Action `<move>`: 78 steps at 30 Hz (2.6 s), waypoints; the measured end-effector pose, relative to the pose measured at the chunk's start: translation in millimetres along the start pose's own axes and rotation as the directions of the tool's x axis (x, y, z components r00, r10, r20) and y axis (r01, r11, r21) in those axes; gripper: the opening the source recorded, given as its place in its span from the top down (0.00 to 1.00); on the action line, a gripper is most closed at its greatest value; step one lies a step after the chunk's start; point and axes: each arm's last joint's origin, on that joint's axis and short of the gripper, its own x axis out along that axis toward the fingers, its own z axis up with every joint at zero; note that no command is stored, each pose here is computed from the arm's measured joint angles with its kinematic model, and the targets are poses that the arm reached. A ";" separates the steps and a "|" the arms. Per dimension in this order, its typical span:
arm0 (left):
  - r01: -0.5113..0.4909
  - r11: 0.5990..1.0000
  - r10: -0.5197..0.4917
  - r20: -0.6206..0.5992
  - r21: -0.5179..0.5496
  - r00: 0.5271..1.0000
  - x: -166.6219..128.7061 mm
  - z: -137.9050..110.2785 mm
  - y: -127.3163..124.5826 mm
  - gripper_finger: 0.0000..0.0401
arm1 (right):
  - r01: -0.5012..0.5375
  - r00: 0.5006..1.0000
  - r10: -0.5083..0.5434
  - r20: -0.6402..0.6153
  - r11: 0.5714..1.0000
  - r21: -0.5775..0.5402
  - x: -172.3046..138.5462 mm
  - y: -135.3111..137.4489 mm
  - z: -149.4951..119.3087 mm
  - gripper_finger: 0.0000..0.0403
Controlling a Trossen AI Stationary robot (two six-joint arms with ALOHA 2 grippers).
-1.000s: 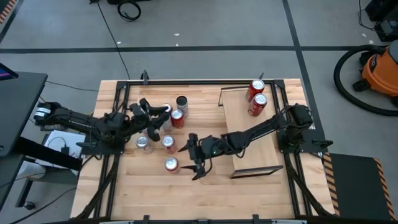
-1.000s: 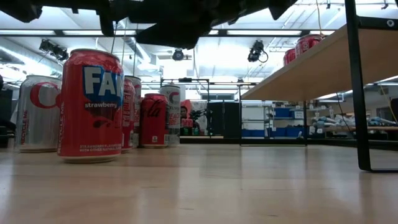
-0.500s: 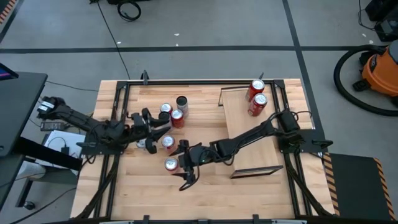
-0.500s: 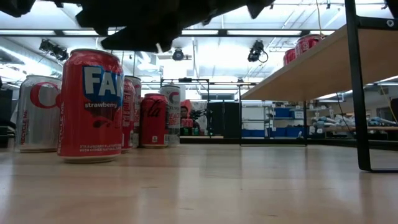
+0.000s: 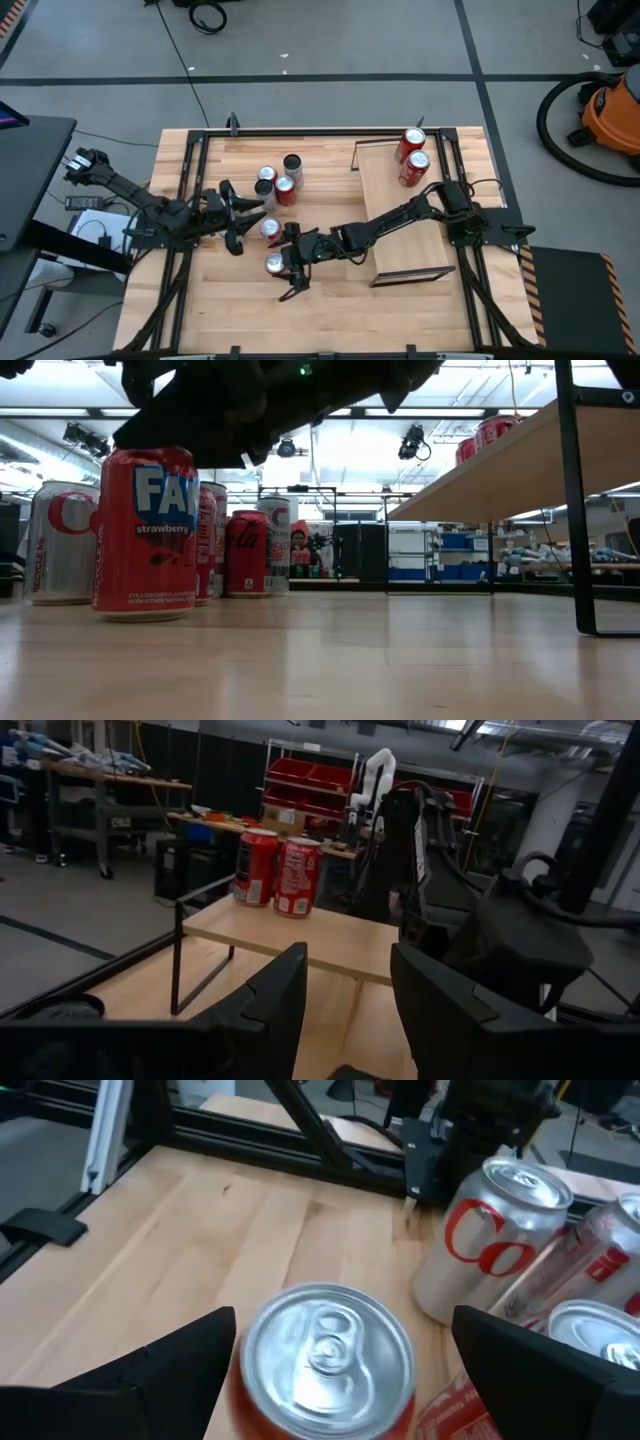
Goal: Place canned beverage on shelf
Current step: Put the bottom red soda can on the shelf
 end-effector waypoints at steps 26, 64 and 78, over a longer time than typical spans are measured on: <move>-0.012 1.000 0.012 0.000 -0.008 1.000 1.2 -0.2 1.5 0.61 | -0.152 0.987 0.153 -0.046 0.988 0.008 1.3 -11.7 -7.4 0.15; -0.018 1.000 0.017 -0.046 -0.016 0.999 0.9 -5.8 2.2 0.61 | -0.039 0.994 0.030 -0.102 0.995 -0.091 -65.5 -26.7 46.1 0.27; -0.028 0.999 0.025 -0.087 -0.028 0.996 0.6 -10.9 3.2 0.61 | -0.039 0.986 0.025 -0.166 0.996 -0.080 -106.9 -31.3 64.5 0.27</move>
